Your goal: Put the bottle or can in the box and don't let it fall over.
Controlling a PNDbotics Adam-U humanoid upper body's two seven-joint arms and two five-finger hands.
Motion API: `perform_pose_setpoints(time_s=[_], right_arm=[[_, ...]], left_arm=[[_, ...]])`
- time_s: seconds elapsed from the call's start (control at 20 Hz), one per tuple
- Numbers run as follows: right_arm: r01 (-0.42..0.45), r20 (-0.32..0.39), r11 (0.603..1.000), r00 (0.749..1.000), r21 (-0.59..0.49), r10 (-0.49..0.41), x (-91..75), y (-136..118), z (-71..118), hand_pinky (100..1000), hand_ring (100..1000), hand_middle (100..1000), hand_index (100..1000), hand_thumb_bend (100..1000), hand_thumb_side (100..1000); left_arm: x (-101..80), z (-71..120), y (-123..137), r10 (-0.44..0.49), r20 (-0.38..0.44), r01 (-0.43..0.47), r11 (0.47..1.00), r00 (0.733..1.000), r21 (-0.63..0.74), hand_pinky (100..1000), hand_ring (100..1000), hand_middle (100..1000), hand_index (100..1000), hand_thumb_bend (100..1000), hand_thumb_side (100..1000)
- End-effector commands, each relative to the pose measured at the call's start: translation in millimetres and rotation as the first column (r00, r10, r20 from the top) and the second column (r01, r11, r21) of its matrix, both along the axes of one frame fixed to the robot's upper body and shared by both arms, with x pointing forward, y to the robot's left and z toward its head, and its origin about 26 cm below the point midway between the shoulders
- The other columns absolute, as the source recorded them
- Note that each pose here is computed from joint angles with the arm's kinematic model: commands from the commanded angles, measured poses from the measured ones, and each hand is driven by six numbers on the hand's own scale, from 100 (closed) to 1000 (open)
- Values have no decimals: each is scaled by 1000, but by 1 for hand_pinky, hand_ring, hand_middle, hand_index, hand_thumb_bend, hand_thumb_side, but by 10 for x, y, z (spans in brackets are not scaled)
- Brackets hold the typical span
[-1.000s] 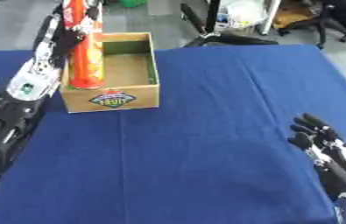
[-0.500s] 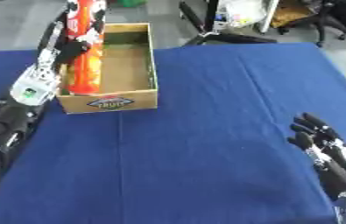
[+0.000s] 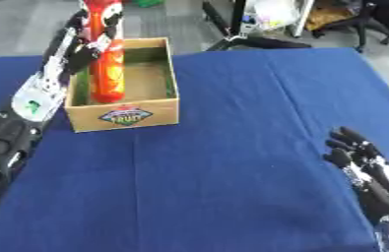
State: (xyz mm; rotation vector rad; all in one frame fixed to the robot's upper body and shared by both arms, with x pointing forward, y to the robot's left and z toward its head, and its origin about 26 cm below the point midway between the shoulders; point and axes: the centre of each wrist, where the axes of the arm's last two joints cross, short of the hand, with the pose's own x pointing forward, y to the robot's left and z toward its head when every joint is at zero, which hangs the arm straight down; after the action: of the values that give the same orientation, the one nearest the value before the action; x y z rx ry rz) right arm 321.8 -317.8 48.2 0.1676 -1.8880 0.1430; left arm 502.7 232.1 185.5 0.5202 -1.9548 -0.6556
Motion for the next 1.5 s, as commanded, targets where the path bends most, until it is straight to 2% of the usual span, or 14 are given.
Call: perform_pose_setpoints(time_s=[0.05, 0.2, 0.45, 0.75, 0.9, 1.1, 1.5], right_arm=[[0, 19, 1000, 1000, -13, 0, 16, -40, 67, 808, 898, 849, 908, 548, 424], [4, 18, 1000, 1000, -12, -4, 11, -48, 63, 808, 898, 849, 908, 548, 424], [16, 20, 1000, 1000, -10, -16, 1, -68, 64, 808, 898, 849, 908, 547, 425], [33, 19, 999, 999, -13, -33, -11, -107, 64, 808, 898, 849, 908, 548, 424], [35, 21, 999, 999, -13, -35, -12, -110, 70, 809, 898, 849, 908, 548, 425], [41, 23, 999, 999, -14, -40, -12, -122, 77, 808, 898, 849, 908, 548, 424], [48, 26, 999, 999, -13, -47, -13, -136, 85, 808, 898, 849, 907, 547, 425]], left_arm=[[-4, 213, 83, 1, 48, -3, 999, 999, 43, 867, 1000, 1000, 1000, 463, 693], [-28, 243, 125, -13, 51, 9, 997, 999, 83, 877, 1000, 1000, 1000, 499, 704], [-147, 334, 278, -37, 65, 30, 994, 997, 104, 872, 1000, 1000, 1000, 488, 717], [-503, 503, 464, -108, 101, 104, 994, 989, 38, 854, 1000, 1000, 1000, 432, 728], [-737, 515, 539, -147, 112, 147, 989, 983, 4, 839, 1000, 1000, 1000, 417, 726], [-1080, 422, 662, -173, 125, 180, 983, 977, -48, 817, 1000, 1000, 1000, 372, 745], [-1664, -71, 892, -200, 75, 209, 965, 977, -156, 810, 1000, 1000, 1000, 332, 791]])
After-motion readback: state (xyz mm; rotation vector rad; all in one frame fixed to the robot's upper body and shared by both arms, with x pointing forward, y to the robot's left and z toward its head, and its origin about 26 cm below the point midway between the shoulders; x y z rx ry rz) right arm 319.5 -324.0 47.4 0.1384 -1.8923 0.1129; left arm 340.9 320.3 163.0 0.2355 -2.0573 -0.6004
